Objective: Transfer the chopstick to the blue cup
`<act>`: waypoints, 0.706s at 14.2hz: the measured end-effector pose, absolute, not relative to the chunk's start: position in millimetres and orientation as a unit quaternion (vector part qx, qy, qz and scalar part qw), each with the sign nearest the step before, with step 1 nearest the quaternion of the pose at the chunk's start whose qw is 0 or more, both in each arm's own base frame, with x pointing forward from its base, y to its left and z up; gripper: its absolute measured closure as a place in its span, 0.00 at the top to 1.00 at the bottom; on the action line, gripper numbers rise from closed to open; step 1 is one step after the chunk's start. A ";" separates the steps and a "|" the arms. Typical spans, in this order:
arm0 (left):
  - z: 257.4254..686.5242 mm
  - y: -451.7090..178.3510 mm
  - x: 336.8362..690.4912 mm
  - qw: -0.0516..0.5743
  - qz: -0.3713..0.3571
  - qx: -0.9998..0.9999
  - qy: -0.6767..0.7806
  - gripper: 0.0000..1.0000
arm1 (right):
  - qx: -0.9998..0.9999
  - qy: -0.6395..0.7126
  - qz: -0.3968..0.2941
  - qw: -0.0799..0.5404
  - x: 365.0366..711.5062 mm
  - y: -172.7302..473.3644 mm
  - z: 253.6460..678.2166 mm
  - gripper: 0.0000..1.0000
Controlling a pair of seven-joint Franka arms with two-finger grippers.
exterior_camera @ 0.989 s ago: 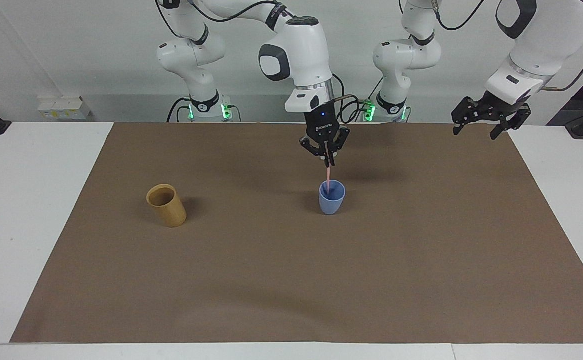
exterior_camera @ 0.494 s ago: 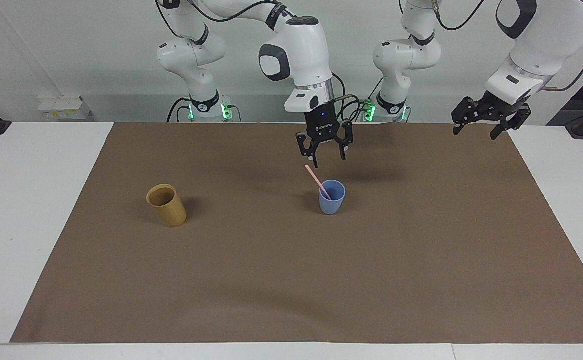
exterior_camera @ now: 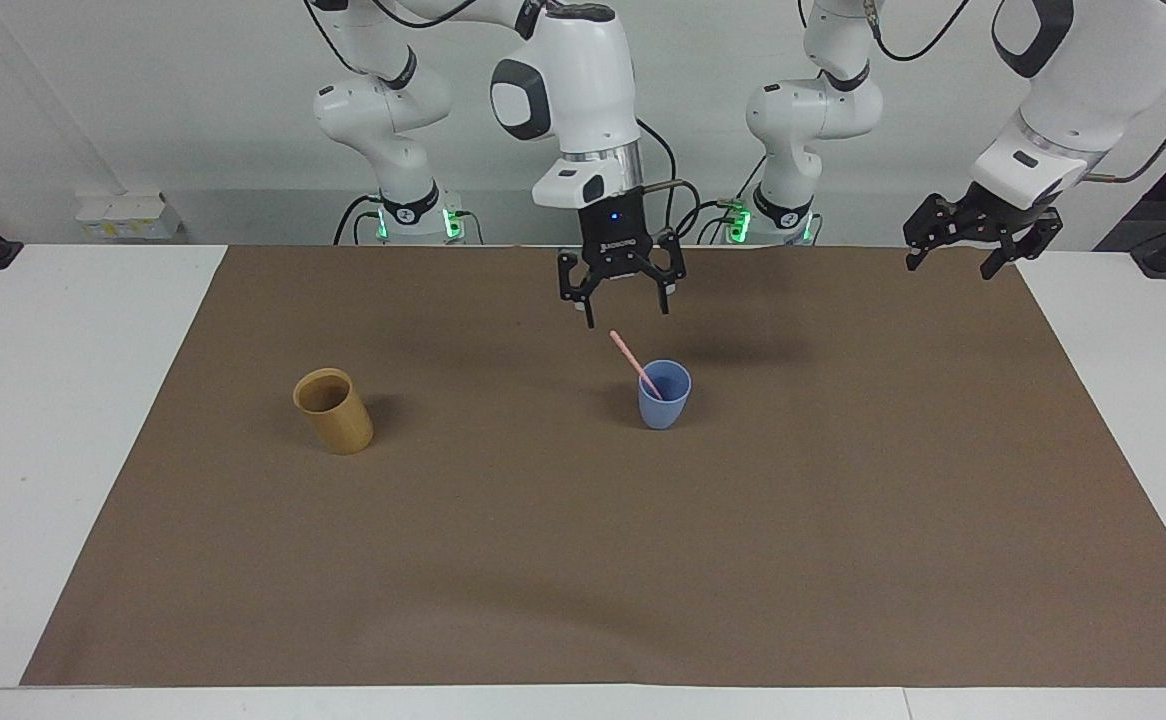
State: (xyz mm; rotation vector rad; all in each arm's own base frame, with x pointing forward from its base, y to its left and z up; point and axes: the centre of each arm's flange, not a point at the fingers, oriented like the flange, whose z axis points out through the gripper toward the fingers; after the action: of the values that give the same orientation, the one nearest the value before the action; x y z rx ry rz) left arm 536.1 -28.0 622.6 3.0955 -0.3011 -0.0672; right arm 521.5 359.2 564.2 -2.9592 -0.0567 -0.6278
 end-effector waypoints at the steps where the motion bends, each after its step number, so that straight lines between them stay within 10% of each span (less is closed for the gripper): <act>1: 622.6 -28.0 536.1 0.015 -0.022 0.995 -0.097 1.00 | -0.979 0.000 -0.196 0.051 525.3 339.0 573.8 1.00; 10: 622.6 -28.0 536.1 0.015 -0.022 0.995 -0.097 1.00 | -0.997 0.059 -0.037 -0.018 562.1 125.1 619.9 1.00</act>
State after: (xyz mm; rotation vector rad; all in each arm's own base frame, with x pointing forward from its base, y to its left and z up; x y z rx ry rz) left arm 536.1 -28.0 622.6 3.0955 -0.3011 -0.0672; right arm 562.1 125.1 619.9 -3.1690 0.1889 -0.1171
